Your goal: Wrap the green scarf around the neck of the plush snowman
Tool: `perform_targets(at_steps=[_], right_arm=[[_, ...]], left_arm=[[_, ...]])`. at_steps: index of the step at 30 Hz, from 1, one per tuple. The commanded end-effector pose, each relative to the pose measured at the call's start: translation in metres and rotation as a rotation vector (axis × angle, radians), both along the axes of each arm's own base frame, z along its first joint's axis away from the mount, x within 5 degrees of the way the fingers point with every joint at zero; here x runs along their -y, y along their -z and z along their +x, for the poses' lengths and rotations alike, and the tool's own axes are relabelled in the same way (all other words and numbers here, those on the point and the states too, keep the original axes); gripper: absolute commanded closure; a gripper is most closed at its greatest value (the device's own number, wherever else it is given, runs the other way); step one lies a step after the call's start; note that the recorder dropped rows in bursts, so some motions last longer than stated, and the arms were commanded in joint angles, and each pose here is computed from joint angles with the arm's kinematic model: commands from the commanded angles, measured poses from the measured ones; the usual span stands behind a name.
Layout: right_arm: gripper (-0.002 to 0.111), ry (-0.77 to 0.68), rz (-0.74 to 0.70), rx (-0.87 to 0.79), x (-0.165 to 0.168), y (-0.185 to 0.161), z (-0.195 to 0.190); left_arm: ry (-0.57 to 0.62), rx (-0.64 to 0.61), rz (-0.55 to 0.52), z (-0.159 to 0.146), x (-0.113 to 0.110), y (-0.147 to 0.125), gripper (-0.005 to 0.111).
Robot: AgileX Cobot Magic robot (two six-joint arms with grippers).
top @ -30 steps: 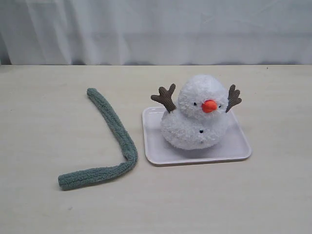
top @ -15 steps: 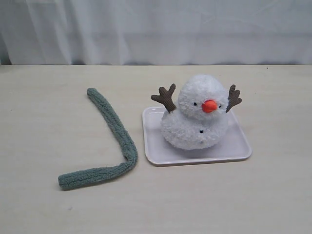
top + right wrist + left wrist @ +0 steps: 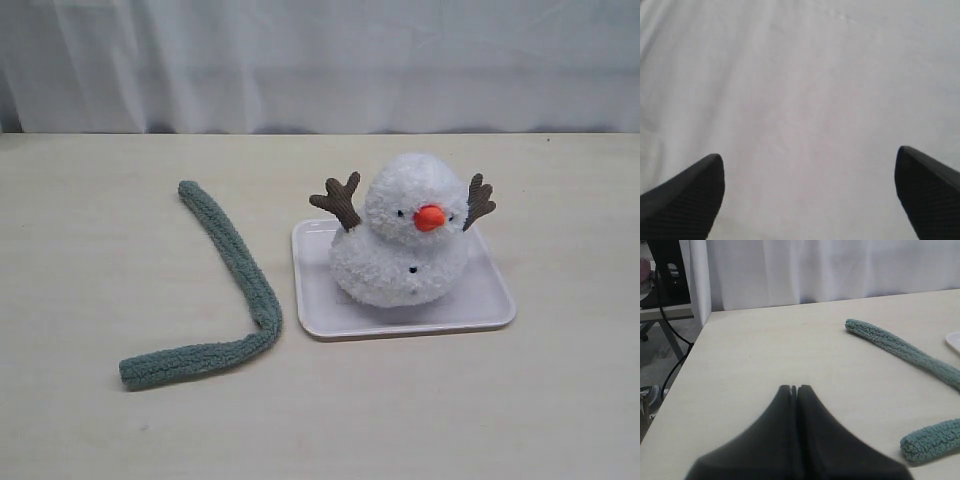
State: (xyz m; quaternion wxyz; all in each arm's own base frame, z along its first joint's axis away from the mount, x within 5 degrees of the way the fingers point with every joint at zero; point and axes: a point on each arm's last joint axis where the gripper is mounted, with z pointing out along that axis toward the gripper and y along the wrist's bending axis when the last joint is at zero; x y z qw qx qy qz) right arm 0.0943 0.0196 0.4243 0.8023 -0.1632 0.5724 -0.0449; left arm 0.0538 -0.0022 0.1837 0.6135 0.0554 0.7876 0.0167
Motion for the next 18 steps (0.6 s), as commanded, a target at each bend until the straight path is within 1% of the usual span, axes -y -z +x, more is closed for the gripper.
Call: perform_targets(at_steps=[1, 3, 6, 7, 8, 9, 10, 11, 12, 13, 14, 15, 16, 17, 18], right_arm=[[0.022, 0.289, -0.02, -0.07, 0.023, 0.007, 0.032], [0.022, 0.405, 0.014, -0.112, 0.034, 0.012, 0.043], [0.022, 0.601, -0.086, -0.214, 0.048, 0.025, 0.06], [0.022, 0.652, -0.079, -0.261, 0.053, 0.029, 0.067], [0.022, 0.715, 0.051, -0.38, 0.059, 0.036, 0.079], [0.022, 0.725, 0.062, -0.435, 0.059, 0.039, 0.085], [0.022, 0.697, 0.084, -0.59, 0.055, 0.046, 0.1], [0.022, 0.681, 0.086, -0.651, 0.053, 0.047, 0.105], [0.022, 0.628, 0.086, -0.794, 0.047, 0.053, 0.117], [0.022, 0.586, 0.092, -0.856, 0.043, 0.054, 0.123], [0.022, 0.476, 0.103, -0.951, 0.032, 0.057, 0.13], [0.022, 0.401, 0.122, -0.998, 0.025, 0.058, 0.133], [0.025, 0.243, 0.147, -1.087, 0.01, 0.064, 0.136], [0.031, 0.088, 0.164, -1.147, -0.004, 0.068, 0.137], [0.033, 0.015, 0.164, -1.178, -0.011, 0.071, 0.138]], left_arm=[[-0.004, 0.013, -0.007, 0.0, 0.0, 0.0, 0.107], [-0.004, 0.013, -0.007, 0.0, 0.0, 0.0, 0.107], [-0.004, 0.013, -0.007, 0.0, 0.0, 0.0, 0.107], [-0.004, 0.013, -0.007, 0.0, 0.0, 0.0, 0.107], [-0.004, 0.013, -0.007, 0.0, 0.0, 0.0, 0.107], [-0.004, 0.013, -0.007, 0.0, 0.0, 0.0, 0.107], [-0.004, 0.013, -0.007, 0.0, 0.0, 0.0, 0.107], [-0.004, 0.013, -0.007, 0.0, 0.0, 0.0, 0.107], [-0.004, 0.013, -0.007, 0.0, 0.0, 0.0, 0.107], [-0.004, 0.013, -0.007, 0.0, 0.0, 0.0, 0.107], [-0.004, 0.013, -0.007, 0.0, 0.0, 0.0, 0.107], [-0.004, 0.013, -0.007, 0.0, 0.0, 0.0, 0.107], [-0.004, 0.013, -0.007, 0.0, 0.0, 0.0, 0.107], [-0.004, 0.013, -0.007, 0.0, 0.0, 0.0, 0.107], [-0.004, 0.013, -0.007, 0.0, 0.0, 0.0, 0.107]])
